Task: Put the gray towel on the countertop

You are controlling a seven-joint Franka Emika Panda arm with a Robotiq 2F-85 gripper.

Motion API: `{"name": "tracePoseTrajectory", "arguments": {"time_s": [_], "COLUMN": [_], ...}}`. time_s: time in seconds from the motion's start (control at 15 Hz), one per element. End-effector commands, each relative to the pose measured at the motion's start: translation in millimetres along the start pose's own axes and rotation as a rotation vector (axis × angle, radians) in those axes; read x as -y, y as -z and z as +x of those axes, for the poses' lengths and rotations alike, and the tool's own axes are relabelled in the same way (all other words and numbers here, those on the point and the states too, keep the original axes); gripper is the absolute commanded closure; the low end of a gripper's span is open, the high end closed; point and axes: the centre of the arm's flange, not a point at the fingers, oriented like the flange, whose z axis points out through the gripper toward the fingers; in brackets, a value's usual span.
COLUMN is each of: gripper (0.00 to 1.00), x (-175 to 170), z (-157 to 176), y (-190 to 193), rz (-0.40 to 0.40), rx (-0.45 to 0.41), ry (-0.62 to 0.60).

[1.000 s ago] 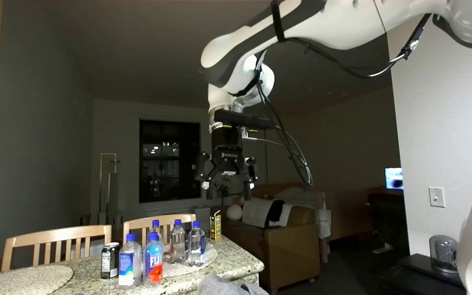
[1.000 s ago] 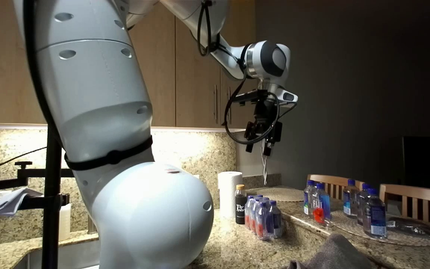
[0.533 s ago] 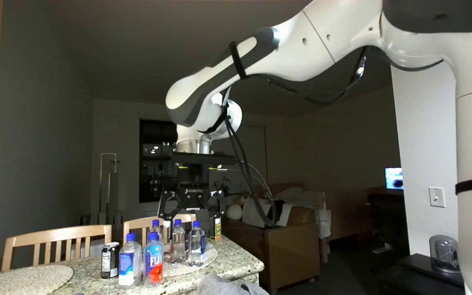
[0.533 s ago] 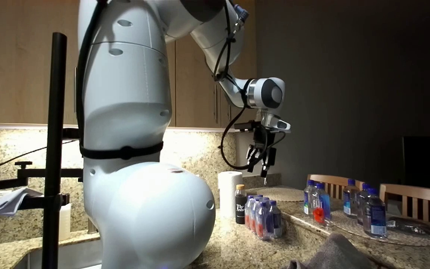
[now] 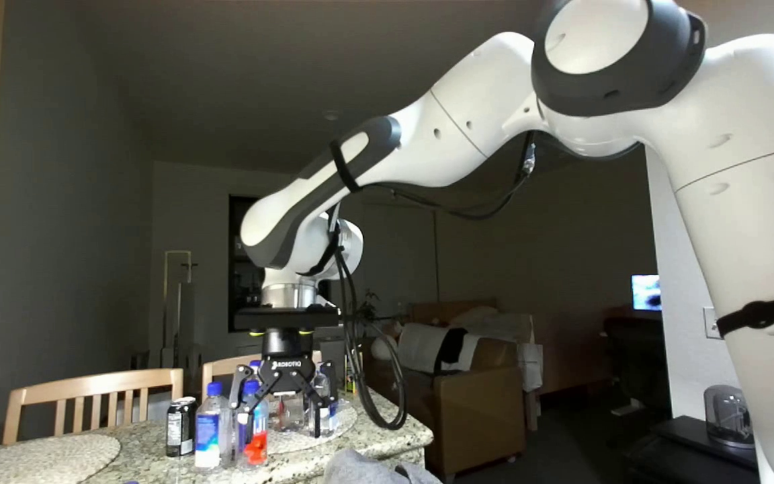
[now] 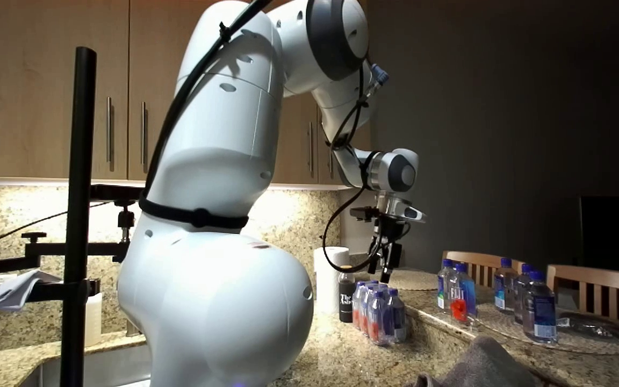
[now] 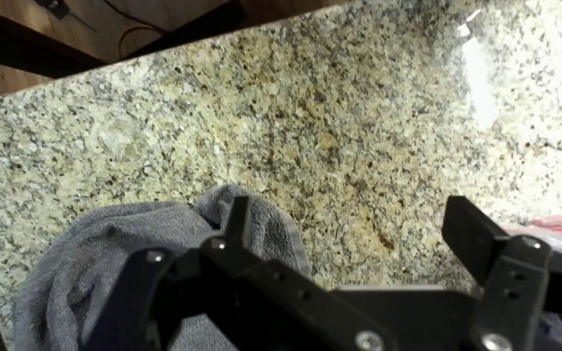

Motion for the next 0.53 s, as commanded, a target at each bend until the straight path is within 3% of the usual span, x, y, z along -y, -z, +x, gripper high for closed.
{"name": "tracePoseTrajectory", "arguments": {"time_s": [0.0, 0.2, 0.47], "gripper": [0.0, 0.0, 0.0], "x": [18.8, 24.3, 16.7], "z": [40.0, 68.1, 94.3], "y": [1.1, 8.8, 26.1], "rz": [0.037, 0.105, 0.05], "rx": [-0.084, -0.165, -0.187], "ry": [-0.105, -0.183, -0.176]}}
